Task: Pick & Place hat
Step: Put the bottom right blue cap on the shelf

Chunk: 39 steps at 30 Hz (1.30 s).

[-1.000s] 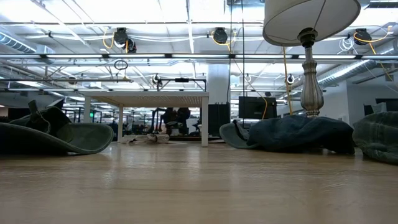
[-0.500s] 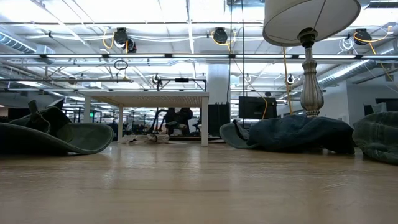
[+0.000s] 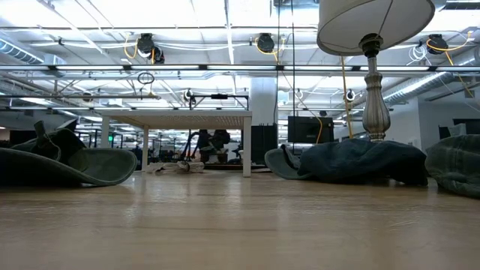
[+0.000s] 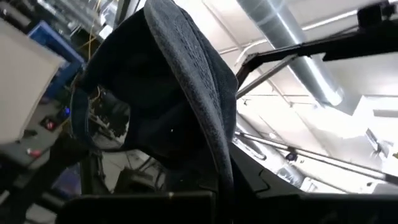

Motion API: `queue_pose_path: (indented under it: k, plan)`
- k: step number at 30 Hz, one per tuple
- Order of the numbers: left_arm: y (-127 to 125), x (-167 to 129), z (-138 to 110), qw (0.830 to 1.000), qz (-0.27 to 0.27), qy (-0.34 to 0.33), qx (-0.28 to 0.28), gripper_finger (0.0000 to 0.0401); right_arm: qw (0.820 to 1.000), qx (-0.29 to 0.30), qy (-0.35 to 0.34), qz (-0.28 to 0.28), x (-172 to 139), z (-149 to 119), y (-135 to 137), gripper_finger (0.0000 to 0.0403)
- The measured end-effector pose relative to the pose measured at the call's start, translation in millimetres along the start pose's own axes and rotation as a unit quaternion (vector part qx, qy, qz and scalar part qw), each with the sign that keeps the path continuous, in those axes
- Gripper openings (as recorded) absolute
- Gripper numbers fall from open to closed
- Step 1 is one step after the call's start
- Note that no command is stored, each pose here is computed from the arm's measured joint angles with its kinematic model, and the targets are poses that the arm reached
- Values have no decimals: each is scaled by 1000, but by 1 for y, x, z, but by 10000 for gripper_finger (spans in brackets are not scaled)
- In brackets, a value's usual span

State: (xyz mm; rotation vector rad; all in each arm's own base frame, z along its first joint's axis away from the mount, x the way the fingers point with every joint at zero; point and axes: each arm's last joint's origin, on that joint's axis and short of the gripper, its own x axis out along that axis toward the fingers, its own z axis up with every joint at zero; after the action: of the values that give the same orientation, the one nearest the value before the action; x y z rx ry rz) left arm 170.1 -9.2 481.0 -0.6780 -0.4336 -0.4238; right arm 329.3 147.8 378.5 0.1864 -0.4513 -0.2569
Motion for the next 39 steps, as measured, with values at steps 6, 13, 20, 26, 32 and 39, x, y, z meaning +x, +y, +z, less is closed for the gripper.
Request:
queue_pose_path:
  k: [6, 13, 20, 26, 32, 39]
  plan:
    - [7, 16, -14, 1000, -17, 7, 19, 8, 997, -67, -31, 5, 15, -1, -3, 188]
    - [23, 37, -31, 1000, -20, 6, 20, 8, 991, -104, -72, 37, 18, 13, 2, 223]
    - [37, 52, -43, 999, -31, -7, 9, 8, 987, -109, -117, 25, 14, 24, 3, 211]
    - [49, 60, -54, 1000, -12, 6, -5, 8, 987, -91, -127, 22, 13, 27, 2, 191]
    - [49, 61, -56, 1000, -11, 6, -8, 8, 990, -65, -125, 30, 11, 27, 6, 106]
    - [50, 61, -57, 1000, -19, 17, -10, 27, 990, -58, -127, 33, 5, 31, 11, 10]
